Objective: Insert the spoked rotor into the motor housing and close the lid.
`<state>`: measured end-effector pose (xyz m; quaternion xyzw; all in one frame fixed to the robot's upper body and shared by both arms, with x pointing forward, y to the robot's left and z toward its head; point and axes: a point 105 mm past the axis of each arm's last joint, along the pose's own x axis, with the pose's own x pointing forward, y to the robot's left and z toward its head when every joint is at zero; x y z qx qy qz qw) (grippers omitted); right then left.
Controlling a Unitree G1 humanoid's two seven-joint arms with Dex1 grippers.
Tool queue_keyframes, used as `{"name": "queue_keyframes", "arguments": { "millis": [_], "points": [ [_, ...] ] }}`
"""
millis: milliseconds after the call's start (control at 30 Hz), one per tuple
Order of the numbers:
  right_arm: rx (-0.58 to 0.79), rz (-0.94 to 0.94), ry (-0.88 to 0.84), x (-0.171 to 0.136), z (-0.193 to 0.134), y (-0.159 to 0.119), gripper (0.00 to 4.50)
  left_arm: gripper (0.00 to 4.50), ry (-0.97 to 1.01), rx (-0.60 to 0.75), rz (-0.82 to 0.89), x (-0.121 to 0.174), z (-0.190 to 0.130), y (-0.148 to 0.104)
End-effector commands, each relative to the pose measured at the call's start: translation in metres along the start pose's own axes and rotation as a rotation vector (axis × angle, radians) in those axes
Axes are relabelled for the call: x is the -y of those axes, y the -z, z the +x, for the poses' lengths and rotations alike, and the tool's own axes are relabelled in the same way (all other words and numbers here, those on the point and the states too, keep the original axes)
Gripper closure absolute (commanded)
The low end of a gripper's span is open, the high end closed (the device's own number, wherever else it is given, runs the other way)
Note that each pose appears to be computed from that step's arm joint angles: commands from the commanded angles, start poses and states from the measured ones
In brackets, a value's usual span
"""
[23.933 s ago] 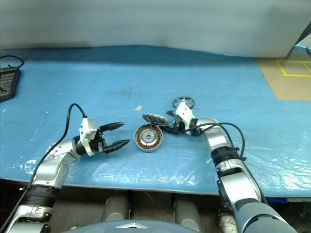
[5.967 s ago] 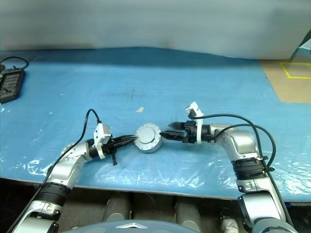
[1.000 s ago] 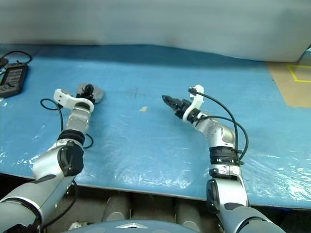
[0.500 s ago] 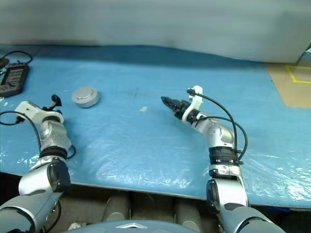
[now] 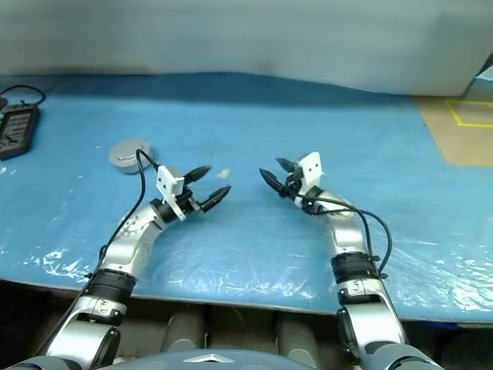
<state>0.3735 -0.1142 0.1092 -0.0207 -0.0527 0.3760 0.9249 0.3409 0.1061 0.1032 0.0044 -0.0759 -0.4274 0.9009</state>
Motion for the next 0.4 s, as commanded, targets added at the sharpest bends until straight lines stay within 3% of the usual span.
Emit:
{"name": "queue_keyframes", "arguments": {
  "millis": [33,133,233,400],
  "points": [
    [0.003,-0.105,-0.086,-0.003,-0.010,-0.009,1.30,0.03,0.061,0.000,0.054,0.003,-0.004,-0.008],
    [-0.040,-0.113,-0.151,-0.002,-0.024,-0.005,0.94,0.00,0.090,-0.005,0.057,0.003,-0.007,-0.009],
    [-0.078,-0.139,-0.193,-0.003,-0.031,-0.002,0.04,0.00,0.112,-0.028,0.066,0.001,-0.010,-0.006],
    [-0.144,-0.158,-0.197,0.001,-0.035,0.006,0.01,0.00,0.151,-0.033,0.059,0.001,-0.007,-0.004]
  ]
}}
